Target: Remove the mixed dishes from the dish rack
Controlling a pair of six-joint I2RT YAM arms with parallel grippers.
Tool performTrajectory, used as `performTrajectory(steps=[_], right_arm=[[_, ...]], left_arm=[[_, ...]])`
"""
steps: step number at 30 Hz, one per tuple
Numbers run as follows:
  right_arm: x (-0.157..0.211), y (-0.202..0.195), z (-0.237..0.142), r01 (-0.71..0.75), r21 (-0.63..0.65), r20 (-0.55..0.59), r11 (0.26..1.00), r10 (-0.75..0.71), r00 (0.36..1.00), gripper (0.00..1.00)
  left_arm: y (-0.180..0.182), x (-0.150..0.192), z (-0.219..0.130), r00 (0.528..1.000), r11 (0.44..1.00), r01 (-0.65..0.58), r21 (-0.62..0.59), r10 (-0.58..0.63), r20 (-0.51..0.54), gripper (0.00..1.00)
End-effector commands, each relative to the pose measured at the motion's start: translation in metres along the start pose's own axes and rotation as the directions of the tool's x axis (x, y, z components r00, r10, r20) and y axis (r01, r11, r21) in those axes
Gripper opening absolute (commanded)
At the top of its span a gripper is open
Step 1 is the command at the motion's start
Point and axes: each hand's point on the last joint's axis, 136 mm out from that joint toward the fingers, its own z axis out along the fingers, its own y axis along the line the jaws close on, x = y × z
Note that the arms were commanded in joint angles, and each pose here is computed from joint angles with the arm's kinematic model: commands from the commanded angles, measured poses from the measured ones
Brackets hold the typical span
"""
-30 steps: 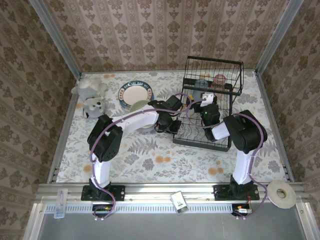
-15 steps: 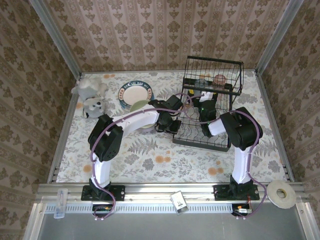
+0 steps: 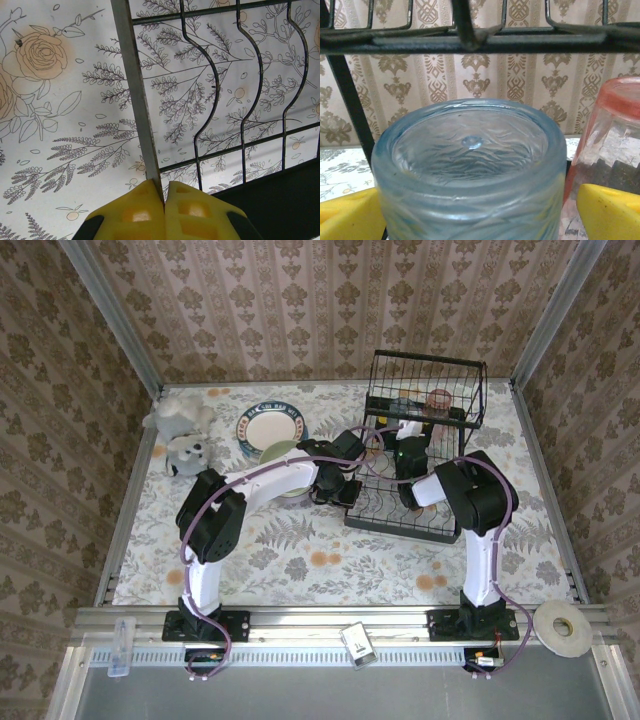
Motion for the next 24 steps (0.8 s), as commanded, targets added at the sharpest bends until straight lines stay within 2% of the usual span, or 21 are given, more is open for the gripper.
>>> performTrajectory(steps=[1, 9, 16, 19, 24], right_arm=[[-0.01, -0.002, 0.008, 0.0, 0.047, 0.043, 0.999, -0.002, 0.999, 0.95], [-0.01, 0.006, 0.012, 0.033, 0.015, 0.047, 0.999, -0.034, 0.998, 0.83], [-0.01, 0.016, 0.012, 0.09, -0.033, 0.053, 0.995, -0.088, 0.995, 0.67], [-0.01, 0.021, 0.005, 0.137, -0.045, 0.051, 0.99, -0.134, 0.99, 0.62], [-0.017, 0.027, -0.003, 0.131, -0.077, 0.064, 0.988, -0.126, 0.99, 0.54]], left_arm=[[-0.015, 0.004, -0.013, 0.998, 0.996, -0.06, 0.063, 0.061, -0.016, 0.0], [-0.015, 0.004, -0.013, 0.998, 0.996, -0.06, 0.06, 0.061, -0.017, 0.0], [-0.012, 0.004, -0.012, 0.998, 0.997, -0.058, 0.053, 0.059, -0.02, 0.0], [-0.012, 0.003, -0.012, 0.998, 0.997, -0.055, 0.054, 0.056, -0.019, 0.0], [-0.012, 0.001, -0.011, 0.998, 0.997, -0.053, 0.056, 0.055, -0.02, 0.0]])
